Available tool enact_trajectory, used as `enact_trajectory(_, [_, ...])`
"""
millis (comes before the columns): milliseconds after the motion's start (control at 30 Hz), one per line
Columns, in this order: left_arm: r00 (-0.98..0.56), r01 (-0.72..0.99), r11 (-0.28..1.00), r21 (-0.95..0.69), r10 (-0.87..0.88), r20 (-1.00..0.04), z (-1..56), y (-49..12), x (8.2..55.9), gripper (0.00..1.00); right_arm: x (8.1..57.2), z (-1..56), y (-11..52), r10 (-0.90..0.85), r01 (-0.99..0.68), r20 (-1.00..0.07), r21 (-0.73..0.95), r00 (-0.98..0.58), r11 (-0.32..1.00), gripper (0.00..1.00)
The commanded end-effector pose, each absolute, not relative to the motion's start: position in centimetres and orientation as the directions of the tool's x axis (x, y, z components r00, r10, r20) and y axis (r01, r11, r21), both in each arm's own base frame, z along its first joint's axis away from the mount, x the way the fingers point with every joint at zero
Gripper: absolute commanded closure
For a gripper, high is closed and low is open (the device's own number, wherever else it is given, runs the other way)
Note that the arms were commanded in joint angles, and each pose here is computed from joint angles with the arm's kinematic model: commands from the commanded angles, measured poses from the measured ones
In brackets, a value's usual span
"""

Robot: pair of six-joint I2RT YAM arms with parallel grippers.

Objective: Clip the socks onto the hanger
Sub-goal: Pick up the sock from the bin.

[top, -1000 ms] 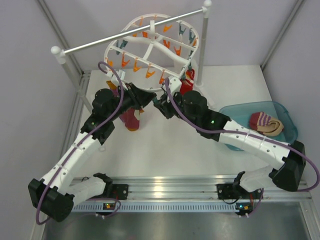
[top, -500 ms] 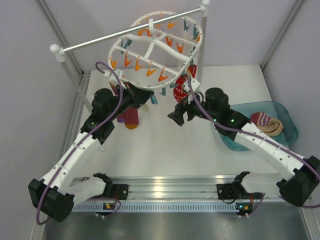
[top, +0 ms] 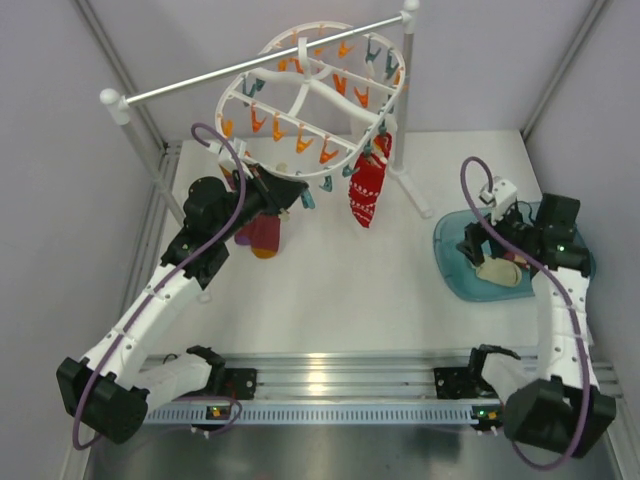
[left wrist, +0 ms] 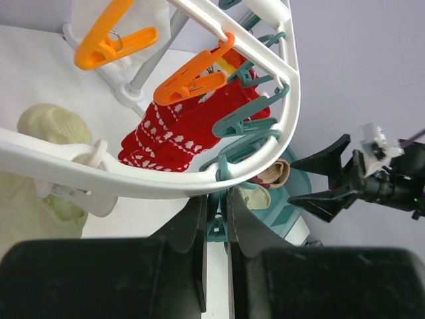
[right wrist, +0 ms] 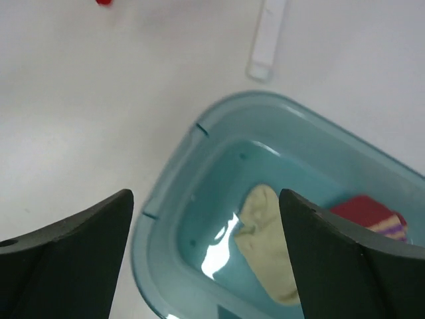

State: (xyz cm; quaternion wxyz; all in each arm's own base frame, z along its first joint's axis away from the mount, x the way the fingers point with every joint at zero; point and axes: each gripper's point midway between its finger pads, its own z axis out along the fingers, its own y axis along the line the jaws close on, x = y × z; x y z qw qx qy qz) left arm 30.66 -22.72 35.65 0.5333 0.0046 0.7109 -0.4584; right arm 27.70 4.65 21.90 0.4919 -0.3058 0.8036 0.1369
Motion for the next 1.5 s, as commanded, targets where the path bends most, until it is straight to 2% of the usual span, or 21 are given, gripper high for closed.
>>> enact_trajectory(0, [-0.389, 0.540, 0.565, -0.624, -0.489, -0.780, 37.5, -22.6, 30.2, 1.00, 24.9, 17.8, 1.1, -0.541, -0.768, -0.779, -0.123, -0.318, 0.629, 0.13])
enact_trajectory(67, [-0.390, 0.536, 0.569, -0.624, -0.488, -0.781, 37.3, -22.5, 30.2, 1.00, 24.4, 15.7, -2.2, -0.541, -0.765, -0.732, -0.042, -0.414, 0.643, 0.15])
enact_trajectory(100, [-0.390, 0.538, 0.567, -0.623, -0.488, -0.781, 37.3, -22.6, 30.2, 1.00, 24.5, 15.1, -3.5, -0.600, -0.806, -0.718, -0.092, -0.353, 0.585, 0.19])
enact_trajectory(133, [-0.392, 0.535, 0.569, -0.624, -0.487, -0.780, 37.2, -22.5, 30.3, 1.00, 24.4, 13.7, -5.4, -0.581, -0.800, -0.710, -0.042, -0.398, 0.599, 0.20])
enact_trajectory(200, [-0.393, 0.534, 0.569, -0.626, -0.488, -0.779, 37.1, -22.5, 30.2, 1.00, 24.1, 12.8, -6.8, -0.634, -0.849, -0.686, -0.047, -0.356, 0.527, 0.28])
enact_trajectory(300, [-0.394, 0.529, 0.571, -0.628, -0.490, -0.778, 36.8, -22.5, 30.4, 1.00, 23.8, 10.4, -8.1, -0.668, -0.874, -0.644, 0.001, -0.373, 0.487, 0.35])
enact_trajectory(467, [-0.385, 0.524, 0.584, -0.620, -0.487, -0.784, 36.8, -22.2, 30.6, 1.00, 24.0, 7.0, -7.6, -0.715, -0.886, -0.611, -0.047, -0.340, 0.461, 0.38])
enact_trajectory(633, [-0.391, 0.516, 0.589, -0.622, -0.484, -0.783, 36.5, -22.2, 30.9, 1.00, 25.9, 4.6, -8.1, -0.787, -0.867, -0.544, -0.200, -0.290, 0.457, 0.35])
enact_trajectory(767, [-0.396, 0.517, 0.585, -0.625, -0.484, -0.780, 36.5, -22.4, 31.1, 1.00, 27.0, 3.2, -8.9, -0.796, -0.843, -0.524, -0.243, -0.303, 0.480, 0.36])
enact_trajectory(867, [-0.399, 0.511, 0.589, -0.626, -0.482, -0.780, 36.3, -22.4, 31.3, 1.00, 27.4, 2.9, -9.1, -0.799, -0.843, -0.517, -0.240, -0.308, 0.480, 0.45])
enact_trajectory(933, [-0.394, 0.513, 0.590, -0.623, -0.482, -0.782, 36.4, -22.4, 31.4, 1.00, 27.7, 2.7, -8.8, -0.803, -0.849, -0.516, -0.242, -0.298, 0.470, 0.63])
enact_trajectory(967, [-0.392, 0.512, 0.593, -0.622, -0.482, -0.783, 36.4, -22.3, 31.4, 1.00, 27.8, 2.7, -8.8, -0.804, -0.849, -0.517, -0.244, -0.295, 0.468, 0.71])
enact_trajectory(1000, [-0.393, 0.511, 0.593, -0.622, -0.482, -0.783, 36.3, -22.4, 31.5, 1.00, 28.0, 2.9, -8.6, -0.797, -0.847, -0.525, -0.240, -0.298, 0.475, 0.86])
enact_trajectory(1100, [-0.394, 0.511, 0.594, -0.621, -0.481, -0.784, 36.3, -22.4, 31.5, 1.00, 28.5, 4.2, -7.2, -0.758, -0.844, -0.577, -0.206, -0.303, 0.494, 1.00])
enact_trajectory(1167, [-0.393, 0.512, 0.595, -0.620, -0.480, -0.785, 36.4, -22.3, 31.4, 1.00, 29.4, 6.2, -6.3, -0.733, -0.840, -0.616, -0.205, -0.288, 0.502, 1.00])
enact_trajectory(1400, [-0.395, 0.517, 0.591, -0.619, -0.477, -0.785, 36.6, -22.4, 31.2, 1.00, 27.9, 12.5, -2.1, -0.494, -0.779, -0.770, 0.006, -0.404, 0.627, 1.00])
enact_trajectory(1467, [-0.396, 0.518, 0.590, -0.619, -0.476, -0.785, 36.6, -22.4, 31.2, 1.00, 27.1, 14.8, -0.1, -0.436, -0.784, -0.809, 0.048, -0.394, 0.619, 1.00])
